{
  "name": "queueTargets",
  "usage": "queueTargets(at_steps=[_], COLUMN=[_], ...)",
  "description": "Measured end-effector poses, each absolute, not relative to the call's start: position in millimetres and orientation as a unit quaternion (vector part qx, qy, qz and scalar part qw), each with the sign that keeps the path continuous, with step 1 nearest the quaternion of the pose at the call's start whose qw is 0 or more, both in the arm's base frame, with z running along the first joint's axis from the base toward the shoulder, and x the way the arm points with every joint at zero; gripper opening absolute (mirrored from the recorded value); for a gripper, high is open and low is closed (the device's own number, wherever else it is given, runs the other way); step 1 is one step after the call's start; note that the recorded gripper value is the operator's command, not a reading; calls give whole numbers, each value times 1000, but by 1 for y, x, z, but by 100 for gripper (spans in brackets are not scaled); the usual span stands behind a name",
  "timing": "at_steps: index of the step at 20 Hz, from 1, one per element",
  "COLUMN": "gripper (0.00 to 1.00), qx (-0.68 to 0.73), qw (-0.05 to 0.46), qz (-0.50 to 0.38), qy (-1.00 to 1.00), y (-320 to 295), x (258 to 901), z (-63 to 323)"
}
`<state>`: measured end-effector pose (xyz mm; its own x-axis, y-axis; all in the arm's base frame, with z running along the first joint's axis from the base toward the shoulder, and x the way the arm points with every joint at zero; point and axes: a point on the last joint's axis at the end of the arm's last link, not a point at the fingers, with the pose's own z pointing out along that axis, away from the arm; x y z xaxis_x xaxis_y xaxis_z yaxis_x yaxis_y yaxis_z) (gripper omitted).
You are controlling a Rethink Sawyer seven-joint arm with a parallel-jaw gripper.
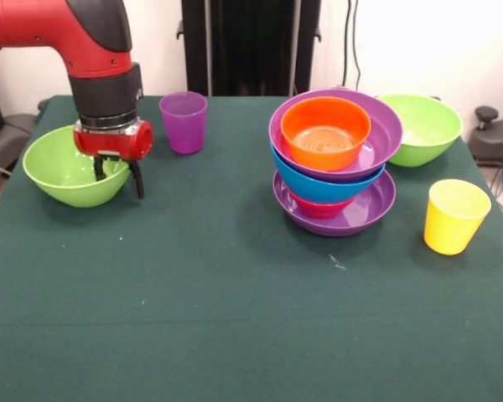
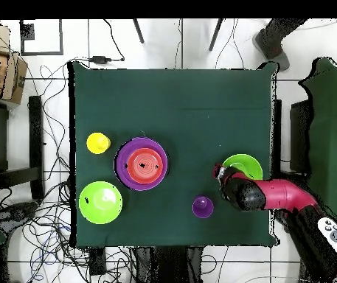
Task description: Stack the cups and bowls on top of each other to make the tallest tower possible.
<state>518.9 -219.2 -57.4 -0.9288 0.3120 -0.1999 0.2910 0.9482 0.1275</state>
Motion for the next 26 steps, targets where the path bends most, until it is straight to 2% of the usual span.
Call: queueTargets(at_steps=[10, 11, 19, 26], gripper=[100, 0, 0, 0], qx=[145, 142, 137, 159], qw=[115, 118, 138, 153], qz=[41, 37, 17, 8], qy=[982, 982, 981, 975], y=[-219, -219, -229, -229], x=[525, 527, 544, 572], z=[-50, -46, -19, 25])
